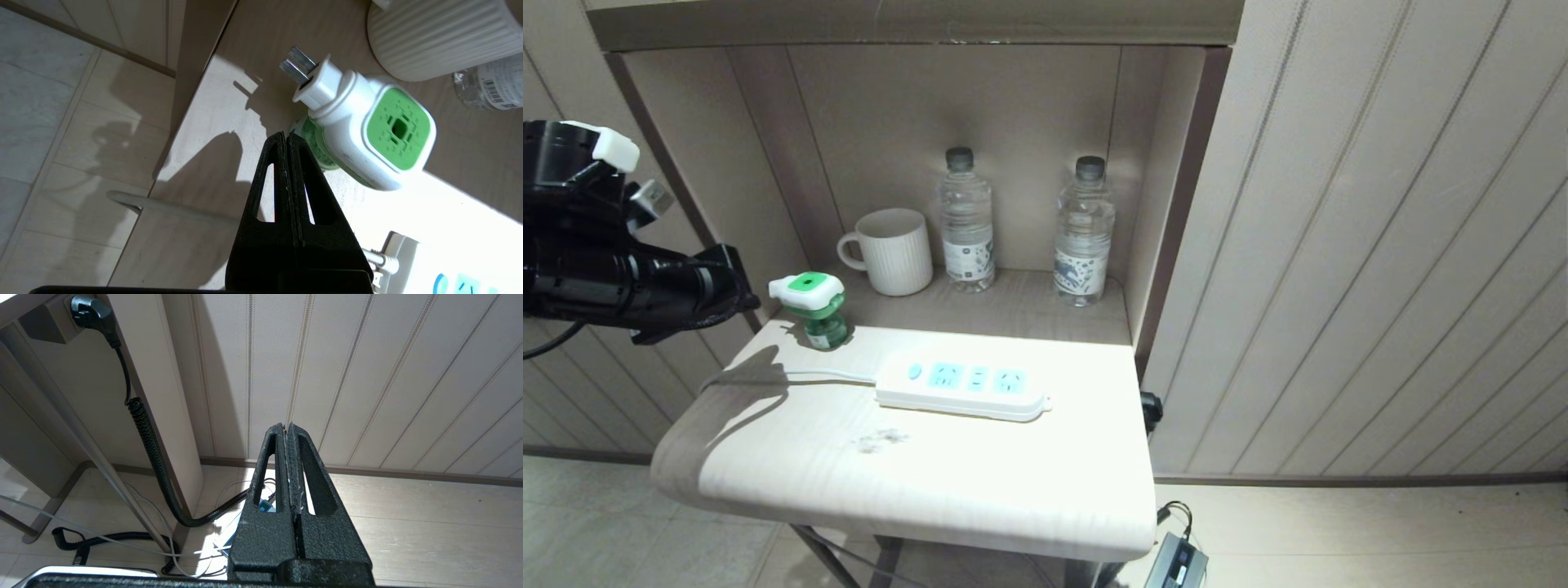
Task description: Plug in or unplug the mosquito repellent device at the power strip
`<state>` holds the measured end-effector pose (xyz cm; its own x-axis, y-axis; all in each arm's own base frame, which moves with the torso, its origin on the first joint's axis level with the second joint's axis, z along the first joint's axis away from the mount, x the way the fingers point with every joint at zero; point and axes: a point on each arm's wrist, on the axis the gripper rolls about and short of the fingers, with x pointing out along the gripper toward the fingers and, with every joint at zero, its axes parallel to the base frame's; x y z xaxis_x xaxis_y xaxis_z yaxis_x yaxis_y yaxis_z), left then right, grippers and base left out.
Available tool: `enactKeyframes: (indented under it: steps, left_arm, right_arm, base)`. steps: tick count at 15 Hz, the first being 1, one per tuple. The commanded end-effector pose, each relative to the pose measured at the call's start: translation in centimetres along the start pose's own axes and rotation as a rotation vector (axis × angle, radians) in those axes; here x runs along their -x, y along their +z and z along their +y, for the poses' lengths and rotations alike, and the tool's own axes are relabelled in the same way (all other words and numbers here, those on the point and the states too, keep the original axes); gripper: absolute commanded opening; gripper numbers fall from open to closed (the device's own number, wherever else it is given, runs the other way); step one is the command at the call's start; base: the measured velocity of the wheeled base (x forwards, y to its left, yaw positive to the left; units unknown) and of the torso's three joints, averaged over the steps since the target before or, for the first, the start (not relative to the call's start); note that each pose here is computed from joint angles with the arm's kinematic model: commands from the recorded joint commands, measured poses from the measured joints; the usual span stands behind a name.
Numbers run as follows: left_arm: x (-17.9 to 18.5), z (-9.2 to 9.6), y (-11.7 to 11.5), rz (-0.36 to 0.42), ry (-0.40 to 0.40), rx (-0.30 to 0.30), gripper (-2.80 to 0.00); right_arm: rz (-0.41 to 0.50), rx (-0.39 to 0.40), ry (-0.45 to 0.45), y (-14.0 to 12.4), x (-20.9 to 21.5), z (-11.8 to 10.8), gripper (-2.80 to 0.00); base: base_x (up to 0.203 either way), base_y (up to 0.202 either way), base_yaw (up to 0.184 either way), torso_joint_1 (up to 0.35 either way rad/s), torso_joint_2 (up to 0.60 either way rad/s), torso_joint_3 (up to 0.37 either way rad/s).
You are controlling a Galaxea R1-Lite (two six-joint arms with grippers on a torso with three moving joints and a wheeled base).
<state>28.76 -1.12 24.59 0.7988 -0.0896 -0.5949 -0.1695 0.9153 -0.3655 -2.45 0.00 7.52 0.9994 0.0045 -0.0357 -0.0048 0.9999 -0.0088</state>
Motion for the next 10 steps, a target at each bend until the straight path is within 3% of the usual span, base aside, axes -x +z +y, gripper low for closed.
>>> enactKeyframes:
  steps: [1,10]
  left_arm:
    - [-1.4,0.0,0.1,0.023,0.010,0.004,-2.80]
    - [-3.5,-0.1,0.6,0.027,-0.034,0.009,-2.80]
  right_arm:
    - [0.001,0.000,0.000,0.0,0.0,0.0,-2.80]
    - [0.001,0.000,0.000,0.0,0.0,0.0,-2.80]
  base:
    - [0.000,0.000,0.000,0.000,0.00,0.000]
    - [0.000,0.000,0.000,0.000,0.00,0.000]
